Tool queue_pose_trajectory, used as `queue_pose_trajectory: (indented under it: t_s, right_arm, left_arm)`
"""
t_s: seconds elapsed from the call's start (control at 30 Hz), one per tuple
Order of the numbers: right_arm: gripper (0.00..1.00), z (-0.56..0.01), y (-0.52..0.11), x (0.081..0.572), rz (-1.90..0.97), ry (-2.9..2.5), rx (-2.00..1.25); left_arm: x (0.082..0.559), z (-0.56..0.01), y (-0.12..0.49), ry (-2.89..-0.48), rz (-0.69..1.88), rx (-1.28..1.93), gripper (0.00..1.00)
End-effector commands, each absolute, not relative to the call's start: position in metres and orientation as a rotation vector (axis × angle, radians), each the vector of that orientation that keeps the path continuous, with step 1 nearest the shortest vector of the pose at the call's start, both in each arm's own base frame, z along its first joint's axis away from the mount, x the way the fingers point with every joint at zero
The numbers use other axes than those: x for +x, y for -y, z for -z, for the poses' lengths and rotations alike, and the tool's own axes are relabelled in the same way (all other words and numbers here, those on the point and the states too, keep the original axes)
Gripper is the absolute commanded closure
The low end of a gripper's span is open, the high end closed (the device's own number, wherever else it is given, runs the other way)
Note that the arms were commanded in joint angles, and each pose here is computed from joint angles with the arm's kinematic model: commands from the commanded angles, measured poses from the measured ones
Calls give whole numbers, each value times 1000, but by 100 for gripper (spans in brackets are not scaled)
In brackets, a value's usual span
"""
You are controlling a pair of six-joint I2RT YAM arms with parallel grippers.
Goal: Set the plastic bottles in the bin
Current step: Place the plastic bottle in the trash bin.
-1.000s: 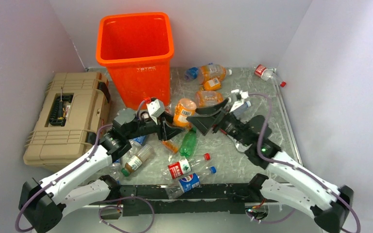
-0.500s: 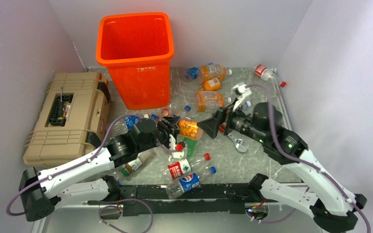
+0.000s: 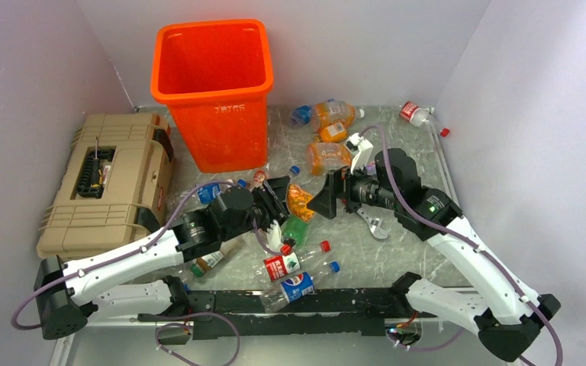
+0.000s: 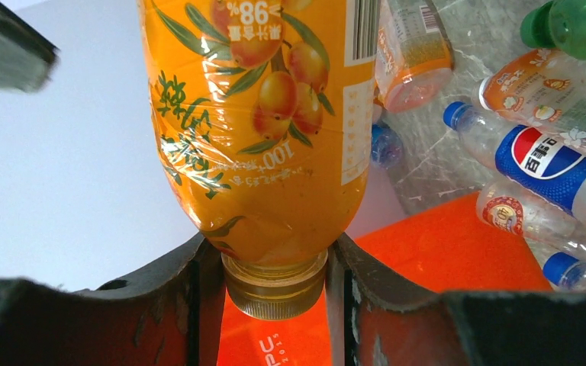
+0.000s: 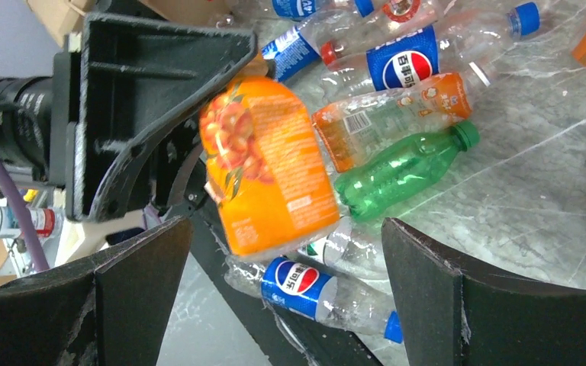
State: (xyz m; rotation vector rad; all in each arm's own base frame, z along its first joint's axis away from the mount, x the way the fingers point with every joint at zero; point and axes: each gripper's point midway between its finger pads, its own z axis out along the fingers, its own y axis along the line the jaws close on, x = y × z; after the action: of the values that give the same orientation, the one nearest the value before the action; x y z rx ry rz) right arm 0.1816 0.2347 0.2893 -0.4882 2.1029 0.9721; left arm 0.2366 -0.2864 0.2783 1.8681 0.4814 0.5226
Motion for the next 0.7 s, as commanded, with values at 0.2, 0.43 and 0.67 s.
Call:
queue_pose_trajectory:
  t_s: [0.2,0.43,0.67]
  right_arm:
    - [4,-284,-262,182,-1176,-2092,-619]
    - [15,-264,-274,176,-1279,-2128,-613]
    - [40,-261,-281,179,-1287,-2076,-603]
  left_arm:
    - [232,-312,300,-376,-574,1836,100]
    - [231,-315,304,-372,-555,1807,100]
    - [228,-322,306,-390,-509,1751,95]
